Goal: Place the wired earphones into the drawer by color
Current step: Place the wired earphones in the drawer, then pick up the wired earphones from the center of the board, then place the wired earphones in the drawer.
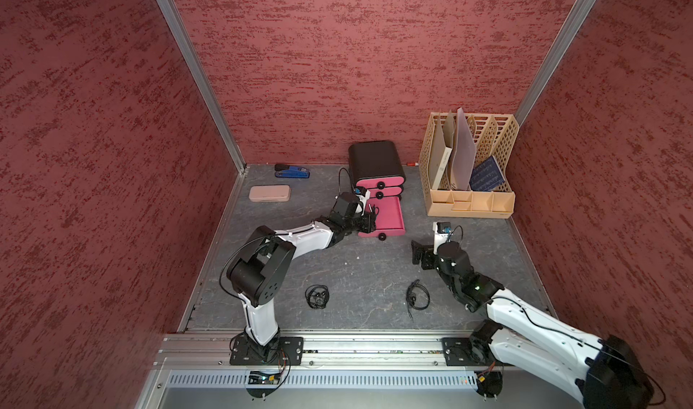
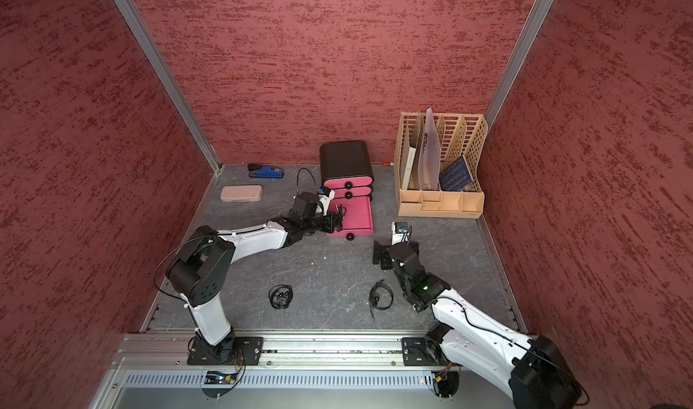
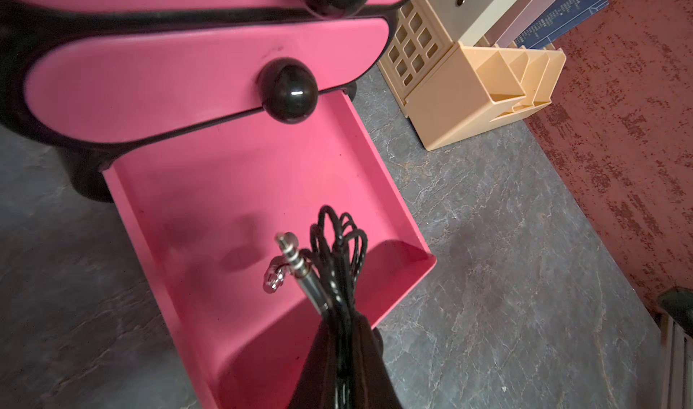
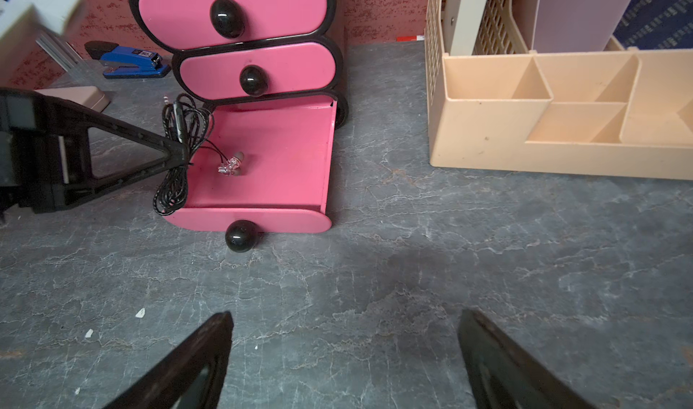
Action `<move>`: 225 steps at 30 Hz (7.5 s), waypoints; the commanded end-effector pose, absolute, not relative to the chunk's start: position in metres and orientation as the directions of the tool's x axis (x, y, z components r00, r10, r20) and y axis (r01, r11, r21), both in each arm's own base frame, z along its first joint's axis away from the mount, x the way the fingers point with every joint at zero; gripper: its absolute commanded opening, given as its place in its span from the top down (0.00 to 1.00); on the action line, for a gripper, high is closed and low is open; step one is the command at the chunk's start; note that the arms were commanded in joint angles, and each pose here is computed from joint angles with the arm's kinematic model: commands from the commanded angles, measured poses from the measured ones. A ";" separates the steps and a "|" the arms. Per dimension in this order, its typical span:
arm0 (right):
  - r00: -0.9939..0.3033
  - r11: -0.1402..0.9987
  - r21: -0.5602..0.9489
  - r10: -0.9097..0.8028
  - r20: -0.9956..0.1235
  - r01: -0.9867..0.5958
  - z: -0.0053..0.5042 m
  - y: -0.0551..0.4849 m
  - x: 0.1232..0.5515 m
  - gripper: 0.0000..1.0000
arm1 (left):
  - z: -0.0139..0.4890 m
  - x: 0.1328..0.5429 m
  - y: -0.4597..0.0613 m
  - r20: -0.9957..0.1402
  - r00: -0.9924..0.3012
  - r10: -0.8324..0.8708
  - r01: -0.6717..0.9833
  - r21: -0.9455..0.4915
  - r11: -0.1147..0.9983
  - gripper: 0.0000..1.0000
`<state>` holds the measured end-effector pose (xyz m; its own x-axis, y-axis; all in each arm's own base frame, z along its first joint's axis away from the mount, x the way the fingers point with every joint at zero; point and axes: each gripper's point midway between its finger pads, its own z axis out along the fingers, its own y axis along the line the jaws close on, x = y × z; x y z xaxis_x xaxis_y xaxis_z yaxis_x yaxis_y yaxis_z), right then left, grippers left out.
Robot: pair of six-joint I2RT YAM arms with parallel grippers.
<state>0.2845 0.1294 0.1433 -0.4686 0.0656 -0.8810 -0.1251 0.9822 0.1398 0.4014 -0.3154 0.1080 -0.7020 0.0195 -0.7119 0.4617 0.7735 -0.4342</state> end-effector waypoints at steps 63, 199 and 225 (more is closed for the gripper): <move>-0.959 0.923 0.381 0.151 -0.238 0.050 0.067 0.176 0.165 0.27 | 0.159 0.246 -0.183 -0.861 -0.508 0.016 0.509 -0.285 0.812 0.00; -0.651 0.926 0.371 0.236 -0.721 -0.076 0.129 0.238 0.459 0.97 | 0.159 0.248 -0.177 -0.874 -0.485 0.010 0.493 -0.264 0.829 0.00; -0.650 0.903 0.429 0.314 -0.692 -0.020 0.109 0.234 0.480 0.91 | 0.155 0.250 -0.177 -0.871 -0.491 0.014 0.486 -0.260 0.835 0.00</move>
<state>0.4666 0.2291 0.0926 -0.6809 0.2858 -0.6743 -0.0033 0.9195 0.3931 0.2485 -0.1771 0.1543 -0.5123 0.0089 -0.8588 0.4777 0.8339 -0.2764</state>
